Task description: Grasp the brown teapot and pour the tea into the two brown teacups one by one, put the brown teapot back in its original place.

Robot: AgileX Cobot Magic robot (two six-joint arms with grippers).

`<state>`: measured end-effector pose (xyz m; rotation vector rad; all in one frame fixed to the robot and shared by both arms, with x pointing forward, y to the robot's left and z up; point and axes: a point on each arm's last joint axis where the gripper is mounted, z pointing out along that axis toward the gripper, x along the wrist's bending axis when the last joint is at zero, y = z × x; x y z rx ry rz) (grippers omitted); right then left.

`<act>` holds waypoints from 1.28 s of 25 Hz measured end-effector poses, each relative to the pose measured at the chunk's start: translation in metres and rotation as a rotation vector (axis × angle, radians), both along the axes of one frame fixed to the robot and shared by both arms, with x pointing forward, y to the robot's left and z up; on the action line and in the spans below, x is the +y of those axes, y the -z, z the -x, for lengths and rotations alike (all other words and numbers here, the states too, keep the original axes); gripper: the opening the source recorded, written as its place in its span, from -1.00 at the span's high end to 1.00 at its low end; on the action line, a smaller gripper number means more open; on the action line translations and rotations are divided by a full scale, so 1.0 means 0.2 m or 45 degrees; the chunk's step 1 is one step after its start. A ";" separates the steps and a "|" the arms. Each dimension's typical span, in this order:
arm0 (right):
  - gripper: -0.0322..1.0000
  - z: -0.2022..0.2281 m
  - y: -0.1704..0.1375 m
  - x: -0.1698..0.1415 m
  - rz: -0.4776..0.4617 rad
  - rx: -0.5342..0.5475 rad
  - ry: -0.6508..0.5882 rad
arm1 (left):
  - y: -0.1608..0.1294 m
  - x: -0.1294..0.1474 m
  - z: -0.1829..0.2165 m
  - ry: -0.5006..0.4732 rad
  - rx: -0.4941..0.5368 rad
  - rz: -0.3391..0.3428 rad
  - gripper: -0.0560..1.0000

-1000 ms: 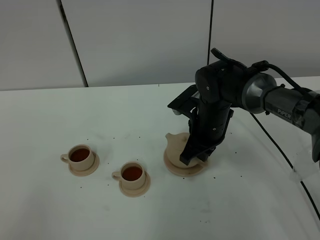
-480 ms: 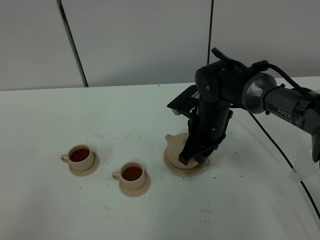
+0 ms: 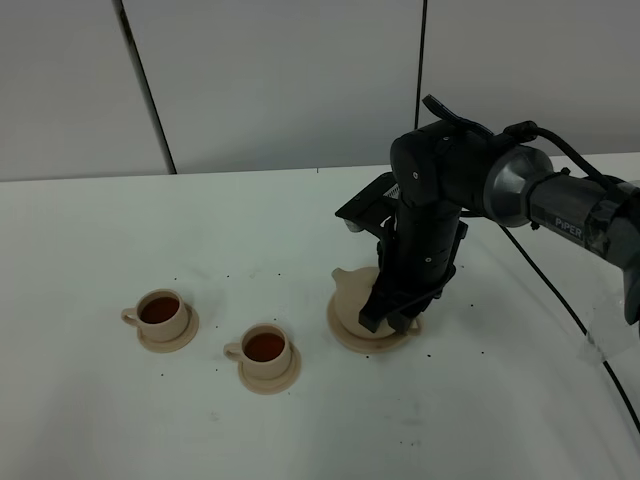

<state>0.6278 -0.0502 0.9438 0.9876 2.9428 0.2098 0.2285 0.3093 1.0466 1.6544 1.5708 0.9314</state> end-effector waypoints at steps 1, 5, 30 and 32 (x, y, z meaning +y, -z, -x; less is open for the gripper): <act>0.22 0.00 0.00 0.00 0.007 0.003 -0.001 | 0.00 0.00 0.00 0.000 0.000 0.000 0.36; 0.22 0.01 0.00 -0.02 0.066 0.017 0.005 | 0.00 0.00 0.00 0.000 0.000 0.000 0.36; 0.21 -0.10 -0.30 -0.39 -0.031 -0.034 0.384 | 0.00 0.00 0.00 0.001 0.000 -0.001 0.36; 0.21 -0.12 -0.30 -0.44 -0.049 -0.024 0.434 | 0.00 0.00 0.00 0.001 0.000 -0.001 0.36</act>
